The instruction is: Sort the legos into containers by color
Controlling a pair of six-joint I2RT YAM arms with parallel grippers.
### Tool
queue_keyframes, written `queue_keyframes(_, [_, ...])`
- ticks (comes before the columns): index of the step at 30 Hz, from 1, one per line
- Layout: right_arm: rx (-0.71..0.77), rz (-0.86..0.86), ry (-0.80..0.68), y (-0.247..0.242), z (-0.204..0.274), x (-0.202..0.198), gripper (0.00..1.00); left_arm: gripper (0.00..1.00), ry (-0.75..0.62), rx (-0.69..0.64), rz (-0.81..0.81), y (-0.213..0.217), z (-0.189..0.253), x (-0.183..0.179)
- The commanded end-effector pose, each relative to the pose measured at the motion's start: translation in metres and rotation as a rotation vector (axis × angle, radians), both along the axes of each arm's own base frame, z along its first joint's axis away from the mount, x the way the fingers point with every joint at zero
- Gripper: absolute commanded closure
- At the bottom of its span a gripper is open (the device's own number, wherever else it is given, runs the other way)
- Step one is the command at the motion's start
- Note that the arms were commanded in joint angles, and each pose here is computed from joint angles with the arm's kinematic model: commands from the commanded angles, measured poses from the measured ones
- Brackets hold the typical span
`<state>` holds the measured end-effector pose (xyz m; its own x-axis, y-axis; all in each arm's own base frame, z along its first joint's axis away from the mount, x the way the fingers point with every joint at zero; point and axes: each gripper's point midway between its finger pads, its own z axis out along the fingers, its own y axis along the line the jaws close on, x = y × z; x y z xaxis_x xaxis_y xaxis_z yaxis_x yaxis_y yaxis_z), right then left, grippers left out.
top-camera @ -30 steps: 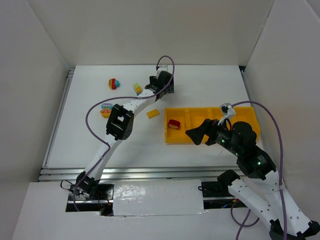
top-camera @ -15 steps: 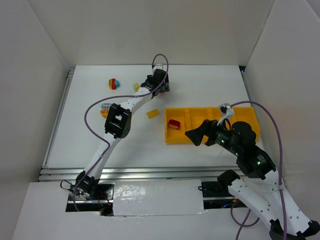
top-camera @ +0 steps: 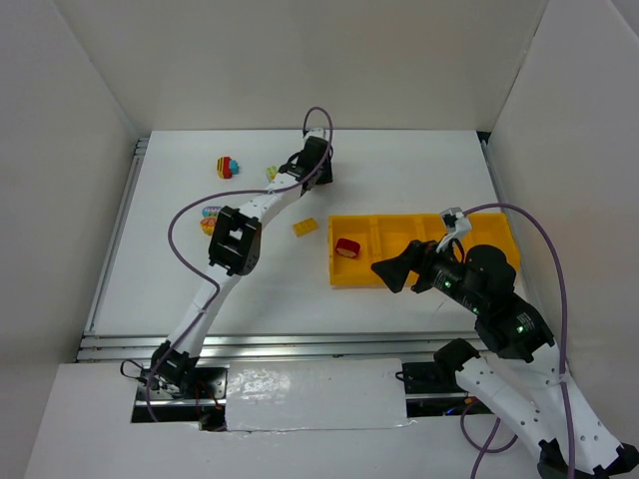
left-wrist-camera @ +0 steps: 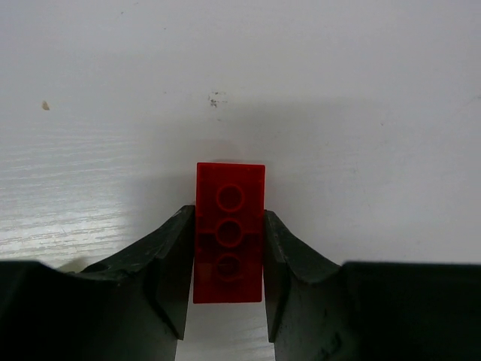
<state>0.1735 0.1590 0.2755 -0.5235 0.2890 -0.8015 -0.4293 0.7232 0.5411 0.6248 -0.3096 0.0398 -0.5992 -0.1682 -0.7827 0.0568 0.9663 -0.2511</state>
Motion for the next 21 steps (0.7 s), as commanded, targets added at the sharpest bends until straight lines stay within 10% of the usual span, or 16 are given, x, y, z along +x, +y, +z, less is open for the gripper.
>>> queue_keyframes(1, [0.006, 0.006, -0.048, 0.001, 0.016, 0.001, 0.0, 0.83, -0.015, -0.019, -0.004, 0.0, 0.009, -0.002])
queue_keyframes(4, [-0.005, 0.017, -0.028, 0.003, 0.008, 0.002, 0.0, 1.0, -0.039, -0.03, -0.01, 0.001, 0.03, -0.012])
queue_keyframes(14, [-0.036, -0.032, -0.001, 0.0, -0.01, 0.015, 0.0, 1.0, -0.345, -0.135, -0.039, 0.016, 0.239, -0.06])
queue_keyframes(21, [-0.022, -0.096, -0.025, -0.01, 0.008, 0.017, 0.0, 1.0, -0.217, -0.124, -0.082, 0.006, 0.241, -0.139])
